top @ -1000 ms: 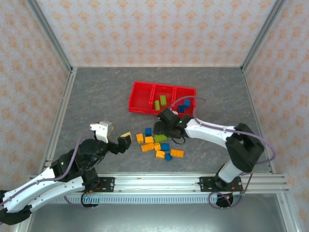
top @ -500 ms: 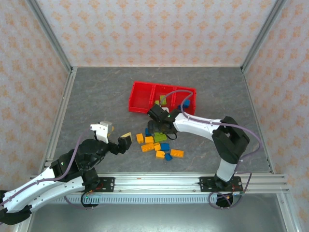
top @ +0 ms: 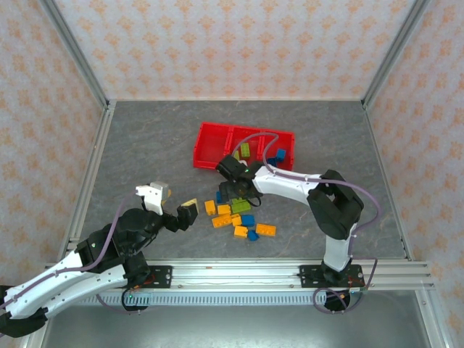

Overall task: Sort the legos into containers by color
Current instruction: Move the lego to the center of the table, then pick up the lego from the center of the table, then place the lego in the container.

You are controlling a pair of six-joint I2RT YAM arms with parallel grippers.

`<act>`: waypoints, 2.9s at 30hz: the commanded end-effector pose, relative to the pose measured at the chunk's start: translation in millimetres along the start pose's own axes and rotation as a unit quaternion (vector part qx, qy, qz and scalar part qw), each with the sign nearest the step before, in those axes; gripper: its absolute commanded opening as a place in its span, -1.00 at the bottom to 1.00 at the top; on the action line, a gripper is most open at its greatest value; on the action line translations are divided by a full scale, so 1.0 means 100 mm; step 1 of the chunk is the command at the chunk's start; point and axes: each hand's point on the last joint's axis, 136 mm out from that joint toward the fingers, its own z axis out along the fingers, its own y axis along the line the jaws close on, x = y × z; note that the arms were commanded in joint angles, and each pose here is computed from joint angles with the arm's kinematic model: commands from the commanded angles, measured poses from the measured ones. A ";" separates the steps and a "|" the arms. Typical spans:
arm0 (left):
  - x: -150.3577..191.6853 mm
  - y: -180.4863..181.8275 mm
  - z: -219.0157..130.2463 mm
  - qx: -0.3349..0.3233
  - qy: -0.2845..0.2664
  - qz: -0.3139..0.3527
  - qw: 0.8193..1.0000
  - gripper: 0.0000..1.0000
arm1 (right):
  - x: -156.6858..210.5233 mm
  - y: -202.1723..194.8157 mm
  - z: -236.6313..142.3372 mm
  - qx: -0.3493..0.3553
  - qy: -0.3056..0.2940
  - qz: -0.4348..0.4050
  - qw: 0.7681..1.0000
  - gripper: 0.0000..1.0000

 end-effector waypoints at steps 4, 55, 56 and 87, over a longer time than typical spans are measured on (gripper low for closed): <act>0.02 -0.02 0.00 0.005 0.000 0.005 1.000 0.98 | 0.07 -0.29 0.17 0.039 0.022 0.003 0.999 0.78; 0.00 -0.01 -0.01 0.004 -0.004 0.004 1.000 0.99 | -0.36 -0.35 -0.24 0.030 -0.084 0.067 0.994 -0.19; 0.00 0.00 -0.01 0.004 -0.004 0.003 1.000 0.98 | -0.43 -0.35 -0.32 0.026 -0.101 0.070 0.992 -0.21; 0.02 -0.01 0.01 0.005 0.000 0.005 1.000 0.98 | -2.26 -0.53 0.09 0.125 -0.186 0.060 0.973 0.06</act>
